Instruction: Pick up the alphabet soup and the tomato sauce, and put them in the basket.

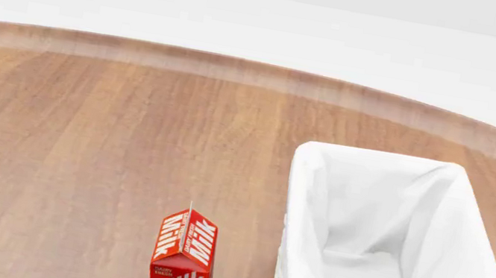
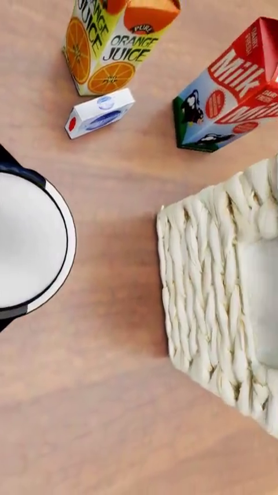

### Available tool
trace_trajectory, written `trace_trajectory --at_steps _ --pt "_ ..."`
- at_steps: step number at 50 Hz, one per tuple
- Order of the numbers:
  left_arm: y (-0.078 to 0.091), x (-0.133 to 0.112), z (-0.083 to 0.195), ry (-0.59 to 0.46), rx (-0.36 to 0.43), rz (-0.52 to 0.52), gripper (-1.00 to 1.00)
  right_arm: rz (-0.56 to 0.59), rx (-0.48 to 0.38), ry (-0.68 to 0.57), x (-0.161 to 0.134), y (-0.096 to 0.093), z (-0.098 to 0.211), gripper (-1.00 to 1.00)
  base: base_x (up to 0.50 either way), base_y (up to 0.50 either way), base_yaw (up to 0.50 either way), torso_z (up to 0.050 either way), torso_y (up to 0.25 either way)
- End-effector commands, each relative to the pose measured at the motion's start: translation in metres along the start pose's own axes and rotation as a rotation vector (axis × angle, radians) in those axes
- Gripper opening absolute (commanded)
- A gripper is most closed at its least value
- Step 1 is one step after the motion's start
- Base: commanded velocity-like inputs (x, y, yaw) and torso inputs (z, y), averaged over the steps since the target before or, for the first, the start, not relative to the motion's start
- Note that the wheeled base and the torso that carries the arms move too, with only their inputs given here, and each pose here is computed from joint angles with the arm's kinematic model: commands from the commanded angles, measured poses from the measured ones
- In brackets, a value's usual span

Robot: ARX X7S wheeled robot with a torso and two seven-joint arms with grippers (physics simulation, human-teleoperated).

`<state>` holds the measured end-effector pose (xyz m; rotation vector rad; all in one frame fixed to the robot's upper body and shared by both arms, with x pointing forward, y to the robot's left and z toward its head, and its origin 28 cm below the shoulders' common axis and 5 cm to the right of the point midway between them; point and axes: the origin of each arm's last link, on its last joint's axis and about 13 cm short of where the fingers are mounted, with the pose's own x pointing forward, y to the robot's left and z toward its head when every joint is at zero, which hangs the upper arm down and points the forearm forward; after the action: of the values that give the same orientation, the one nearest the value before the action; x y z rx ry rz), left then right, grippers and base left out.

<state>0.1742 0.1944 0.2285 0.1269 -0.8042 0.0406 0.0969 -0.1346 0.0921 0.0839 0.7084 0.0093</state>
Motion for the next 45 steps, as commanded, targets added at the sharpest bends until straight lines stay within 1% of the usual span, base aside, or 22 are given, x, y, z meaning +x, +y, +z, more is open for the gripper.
trace_trajectory --at_steps 1,6,8,9,14,26,29,38,41,42,45 --pt "0.0 0.0 0.0 0.0 -0.001 -0.001 1.0 0.007 -0.032 -0.134 -0.012 0.002 0.034 -1.0 0.0 0.0 0.0 0.0 0.0" --pt "-0.001 0.001 0.0 -0.001 0.0 -0.004 1.0 0.014 -0.038 -0.198 -0.018 0.004 0.051 -1.0 0.0 0.0 0.0 0.0 0.0" --pt "0.0 0.001 0.0 0.0 0.0 -0.002 1.0 0.016 -0.035 -0.215 -0.017 0.004 0.053 -1.0 0.0 0.0 0.0 0.0 0.0" --pt "0.0 0.001 0.0 0.0 0.001 -0.001 1.0 0.018 -0.034 -0.227 -0.021 0.005 0.059 -1.0 0.0 0.0 0.0 0.0 0.0" --pt "0.0 0.001 0.0 -0.002 0.002 -0.004 1.0 0.019 -0.038 -0.28 -0.027 0.006 0.074 -1.0 0.0 0.0 0.0 0.0 0.002" --pt "0.001 0.002 0.0 -0.003 0.002 -0.002 1.0 0.034 -0.045 -0.372 -0.032 0.012 0.098 -1.0 0.0 0.0 0.0 0.0 0.0" --pt "0.001 0.002 0.0 -0.003 0.0 -0.002 1.0 0.036 -0.048 -0.396 -0.037 0.013 0.109 -1.0 0.0 0.0 0.0 0.0 0.0" --pt "0.0 0.0 0.0 0.001 -0.001 -0.001 1.0 0.039 -0.05 -0.452 -0.036 0.016 0.127 -1.0 0.0 0.0 0.0 0.0 0.001" --pt "0.0 0.0 0.0 0.003 -0.002 -0.003 1.0 0.033 -0.05 -0.47 -0.034 0.016 0.135 -1.0 0.0 0.0 0.0 0.0 0.0" --pt "0.0 0.0 0.0 0.003 -0.002 -0.003 1.0 0.033 -0.049 -0.474 -0.03 0.016 0.133 -1.0 0.0 0.0 0.0 0.0 0.0" --pt "0.0 0.0 0.0 0.003 -0.001 -0.002 1.0 0.031 -0.043 -0.494 -0.034 0.017 0.145 -1.0 0.0 0.0 0.0 0.0 0.0"
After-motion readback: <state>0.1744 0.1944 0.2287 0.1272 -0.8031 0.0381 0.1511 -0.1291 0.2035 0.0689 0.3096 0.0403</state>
